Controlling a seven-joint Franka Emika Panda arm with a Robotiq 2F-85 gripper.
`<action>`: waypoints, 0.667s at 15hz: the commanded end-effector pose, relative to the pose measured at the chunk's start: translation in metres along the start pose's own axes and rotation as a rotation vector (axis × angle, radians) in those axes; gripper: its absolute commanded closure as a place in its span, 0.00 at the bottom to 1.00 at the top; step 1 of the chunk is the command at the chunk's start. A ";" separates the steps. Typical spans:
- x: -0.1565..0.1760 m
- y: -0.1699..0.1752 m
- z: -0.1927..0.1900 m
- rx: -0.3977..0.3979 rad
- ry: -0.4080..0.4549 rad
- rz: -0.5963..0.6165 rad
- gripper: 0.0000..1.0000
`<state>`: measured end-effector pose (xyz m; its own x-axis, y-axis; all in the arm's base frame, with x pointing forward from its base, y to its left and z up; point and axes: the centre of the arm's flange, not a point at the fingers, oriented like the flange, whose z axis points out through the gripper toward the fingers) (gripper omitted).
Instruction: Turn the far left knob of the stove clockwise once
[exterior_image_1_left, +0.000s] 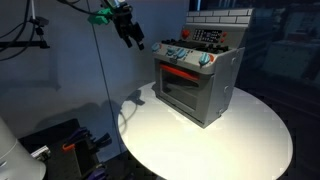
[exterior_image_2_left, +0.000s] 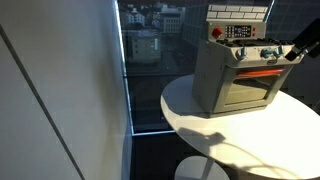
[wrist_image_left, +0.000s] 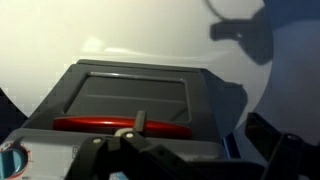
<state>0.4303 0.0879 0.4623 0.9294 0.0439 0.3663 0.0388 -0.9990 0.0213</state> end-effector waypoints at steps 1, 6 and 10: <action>0.037 -0.006 -0.002 0.029 0.037 0.048 0.00; 0.064 -0.015 0.002 0.053 0.113 0.106 0.00; 0.075 -0.025 0.013 0.058 0.174 0.125 0.00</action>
<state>0.4861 0.1051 0.4783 0.8707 -0.0601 0.4881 -0.0274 -0.9969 -0.0738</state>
